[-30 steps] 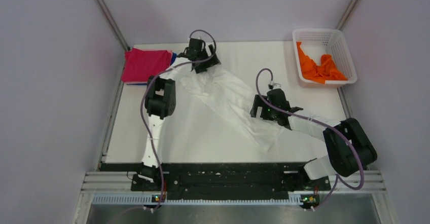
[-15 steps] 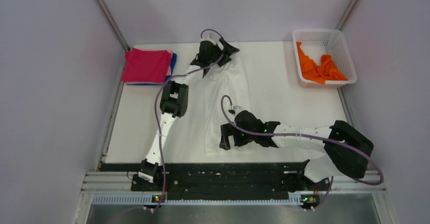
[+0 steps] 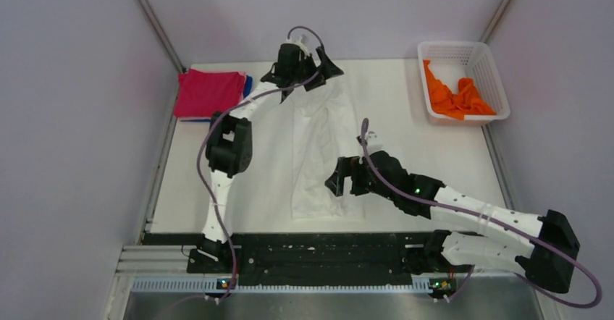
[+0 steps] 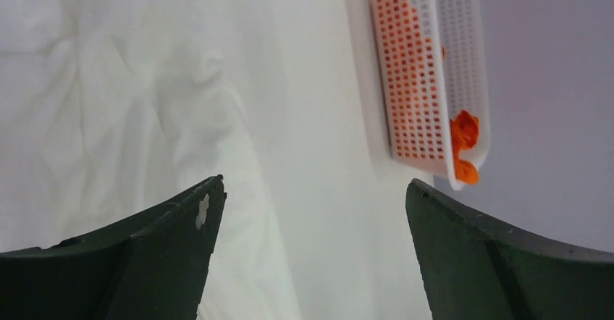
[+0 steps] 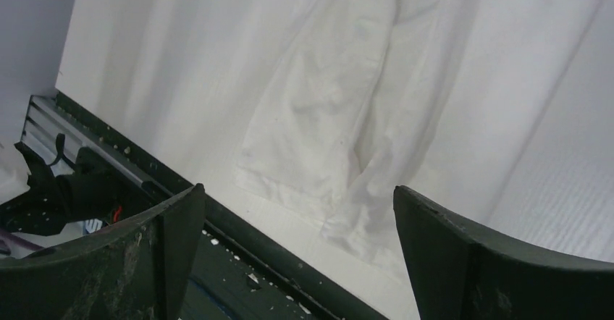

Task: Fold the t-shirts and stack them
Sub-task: Rotate the tshirt 90 degrees, then grab the bottom of the folded rectangular tshirt with both arms, then fold the folded rectangular tshirt in 1/3 of the way, then grab one side of the 2/3 rectangular tshirt with both arms, then fold the long partially folded tshirt into a neat square

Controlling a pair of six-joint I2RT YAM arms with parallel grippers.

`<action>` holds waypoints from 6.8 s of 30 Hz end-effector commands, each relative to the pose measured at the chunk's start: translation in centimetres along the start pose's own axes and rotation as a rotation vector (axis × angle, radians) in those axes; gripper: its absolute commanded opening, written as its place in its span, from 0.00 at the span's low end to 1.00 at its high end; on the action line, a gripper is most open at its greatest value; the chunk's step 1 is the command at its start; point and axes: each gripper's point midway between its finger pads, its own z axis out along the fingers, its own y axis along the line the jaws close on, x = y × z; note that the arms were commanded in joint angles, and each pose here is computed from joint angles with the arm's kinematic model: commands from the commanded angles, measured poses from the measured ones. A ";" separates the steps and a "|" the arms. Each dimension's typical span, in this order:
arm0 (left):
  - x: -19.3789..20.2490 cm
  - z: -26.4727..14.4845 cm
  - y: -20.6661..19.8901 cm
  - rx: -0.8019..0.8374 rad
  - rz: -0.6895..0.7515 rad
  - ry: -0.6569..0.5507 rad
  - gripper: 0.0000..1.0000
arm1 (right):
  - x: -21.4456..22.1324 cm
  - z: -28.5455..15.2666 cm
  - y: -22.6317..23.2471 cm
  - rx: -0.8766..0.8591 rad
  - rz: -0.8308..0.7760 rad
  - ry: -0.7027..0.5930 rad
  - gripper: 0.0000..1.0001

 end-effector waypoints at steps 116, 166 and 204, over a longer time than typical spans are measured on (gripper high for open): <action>7.0 -19.8 6.8 -0.415 0.063 0.095 0.99 | -15.8 10.2 -17.7 0.087 0.261 -0.145 0.83; 26.5 -30.2 8.5 -0.534 0.042 0.306 0.00 | 2.9 2.1 -10.7 0.064 0.296 0.151 0.00; -0.4 -21.4 4.6 -0.527 0.134 -0.096 0.00 | -22.7 7.6 -13.3 0.005 0.245 -0.295 0.00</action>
